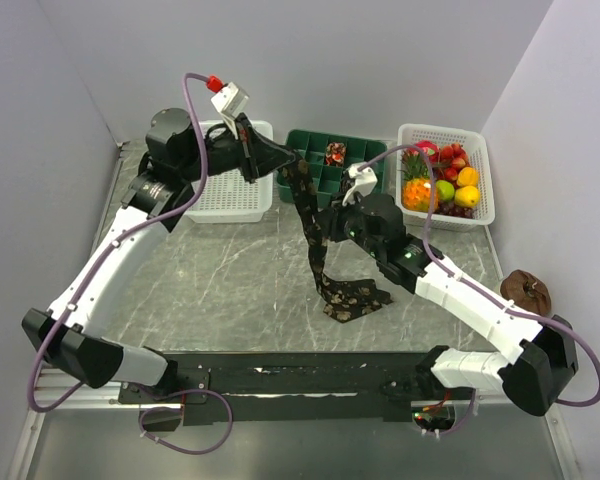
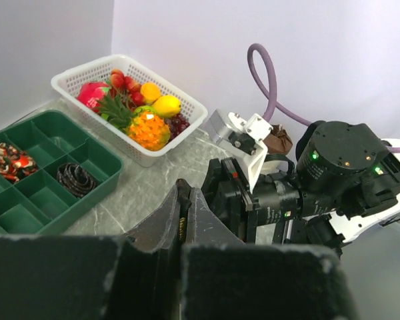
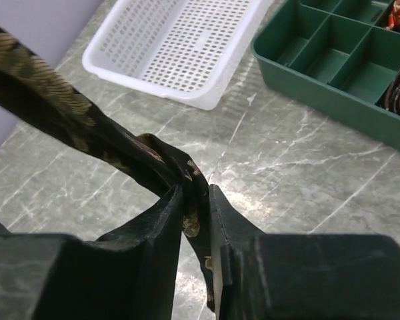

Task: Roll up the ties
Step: Flatten out the tie at the center of the board.

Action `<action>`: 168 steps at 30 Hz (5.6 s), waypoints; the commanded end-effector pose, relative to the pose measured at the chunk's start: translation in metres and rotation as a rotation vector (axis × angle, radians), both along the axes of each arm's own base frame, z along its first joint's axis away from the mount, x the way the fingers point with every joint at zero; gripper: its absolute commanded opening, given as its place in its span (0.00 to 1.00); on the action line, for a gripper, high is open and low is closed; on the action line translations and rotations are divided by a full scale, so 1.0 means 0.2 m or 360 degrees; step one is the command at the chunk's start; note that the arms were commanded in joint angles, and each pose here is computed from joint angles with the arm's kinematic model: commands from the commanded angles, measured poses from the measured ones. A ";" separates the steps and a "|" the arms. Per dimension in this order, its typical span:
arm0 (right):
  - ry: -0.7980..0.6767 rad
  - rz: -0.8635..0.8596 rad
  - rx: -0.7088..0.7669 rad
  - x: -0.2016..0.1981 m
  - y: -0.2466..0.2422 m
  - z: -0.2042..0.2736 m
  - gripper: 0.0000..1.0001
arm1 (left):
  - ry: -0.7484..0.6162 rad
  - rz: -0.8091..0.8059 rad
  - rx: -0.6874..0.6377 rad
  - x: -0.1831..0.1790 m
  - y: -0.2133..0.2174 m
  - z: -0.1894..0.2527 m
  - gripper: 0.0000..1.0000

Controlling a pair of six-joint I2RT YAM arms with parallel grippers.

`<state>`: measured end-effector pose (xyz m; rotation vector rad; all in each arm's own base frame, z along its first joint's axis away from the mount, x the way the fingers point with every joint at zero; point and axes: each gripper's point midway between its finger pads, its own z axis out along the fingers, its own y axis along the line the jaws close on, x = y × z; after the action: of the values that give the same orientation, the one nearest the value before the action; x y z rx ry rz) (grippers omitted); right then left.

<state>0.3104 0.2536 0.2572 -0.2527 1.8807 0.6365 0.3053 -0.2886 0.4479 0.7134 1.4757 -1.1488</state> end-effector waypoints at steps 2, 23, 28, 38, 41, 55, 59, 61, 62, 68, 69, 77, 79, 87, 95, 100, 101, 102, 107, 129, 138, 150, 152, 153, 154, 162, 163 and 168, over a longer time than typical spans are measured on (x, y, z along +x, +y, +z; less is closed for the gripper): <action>-0.0161 -0.0184 -0.0039 0.08 -0.11 0.18 0.28 | -0.0169 0.0082 -0.0014 -0.06 0.11 0.13 0.01; -0.0177 -0.0470 -0.0557 0.57 -0.18 0.09 0.78 | -0.0471 -0.0461 -0.0023 -0.66 0.20 0.30 0.01; -0.0048 -0.0375 -0.0473 0.60 -0.25 0.02 0.79 | -0.0501 -0.0368 -0.0028 -0.68 0.24 0.34 0.01; -0.0333 0.0058 -0.0021 0.02 -0.24 0.49 0.92 | -0.0333 0.0013 -0.0024 -0.41 0.27 0.29 0.01; -0.0363 0.0159 0.0083 -0.11 -0.22 0.55 0.93 | -0.0283 0.0050 -0.0023 -0.36 0.26 0.26 0.01; -0.0357 0.0380 0.0226 -0.18 0.16 0.63 0.93 | -0.0222 0.0016 -0.0079 -0.34 0.23 0.23 0.01; -0.0375 0.0407 0.0240 -0.20 0.21 0.66 0.92 | -0.0209 0.0044 -0.0070 -0.33 0.24 0.22 0.01; -0.0393 0.0313 0.0237 -0.19 0.16 0.68 0.92 | -0.0200 0.0088 -0.0062 -0.30 0.25 0.21 0.01; -0.0405 0.0293 0.0237 -0.19 0.14 0.69 0.92 | -0.0190 0.0142 -0.0061 -0.28 0.26 0.21 0.01; -0.0510 0.0284 0.0289 -0.28 0.05 0.79 0.92 | -0.0124 0.0336 -0.0051 -0.16 0.30 0.18 0.01; -0.0524 0.0305 0.0304 -0.30 0.04 0.81 0.92 | -0.0106 0.0347 -0.0052 -0.15 0.30 0.17 0.01; -0.0448 0.0382 0.0320 -0.25 0.17 0.75 0.92 | -0.0096 0.0273 -0.0085 -0.18 0.27 0.18 0.01; -0.0425 0.0364 0.0315 -0.22 0.19 0.74 0.92 | -0.0094 0.0273 -0.0084 -0.18 0.27 0.18 0.01; -0.0362 0.0328 0.0313 -0.14 0.25 0.72 0.91 | -0.0081 0.0268 -0.0076 -0.19 0.28 0.16 0.01; -0.0335 0.0148 0.0225 -0.03 0.22 0.64 0.91 | -0.0118 0.0226 -0.0090 -0.24 0.28 0.20 0.01; -0.0311 0.0109 0.0170 0.06 0.27 0.59 0.91 | -0.0181 0.0135 -0.0133 -0.33 0.28 0.27 0.01; -0.0272 0.0106 0.0134 0.10 0.30 0.52 0.91 | -0.0184 0.0122 -0.0142 -0.35 0.27 0.28 0.01; -0.0258 0.0114 0.0115 0.11 0.32 0.50 0.91 | -0.0182 0.0116 -0.0144 -0.36 0.28 0.29 0.01; -0.0189 0.0119 0.0005 0.20 0.40 0.40 0.91 | -0.0255 0.0191 -0.0179 -0.41 0.33 0.40 0.01; 0.0306 -0.0863 -0.0557 0.74 -0.71 -0.11 0.94 | -0.0654 0.0538 -0.0409 -0.81 0.68 0.93 0.01; 0.0211 -0.0474 -0.0354 0.66 -0.64 0.00 0.94 | -0.0574 0.0529 -0.0377 -0.75 0.65 0.85 0.01; 0.0268 0.0177 -0.0189 0.34 -0.35 0.03 0.95 | -0.0101 0.1023 -0.0317 -0.32 0.73 0.33 0.01; 0.0296 0.0197 -0.0198 0.31 -0.33 -0.01 0.95 | 0.0027 0.1129 -0.0264 -0.24 0.76 0.13 0.01; 0.0332 0.0182 -0.0217 0.29 -0.33 -0.07 0.94 | 0.0082 0.1207 -0.0281 -0.23 0.80 0.08 0.01; 0.0351 0.0191 -0.0233 0.27 -0.31 -0.10 0.94 | 0.0124 0.1222 -0.0260 -0.22 0.80 0.01 0.01; 0.0518 0.0246 -0.0409 0.15 -0.14 -0.39 0.94 | 0.0371 0.1322 -0.0027 -0.20 0.83 -0.52 0.01; 0.0544 0.0250 -0.0418 0.14 -0.12 -0.42 0.94 | 0.0374 0.1346 -0.0019 -0.21 0.85 -0.55 0.01; 0.0676 0.0192 -0.0416 0.15 -0.08 -0.60 0.91 | 0.0419 0.1471 0.0018 -0.26 0.94 -0.69 0.01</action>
<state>0.3302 0.2394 0.1612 -0.5146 2.3284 0.6005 0.2581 -0.1171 0.3031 -0.0813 1.7961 -0.5590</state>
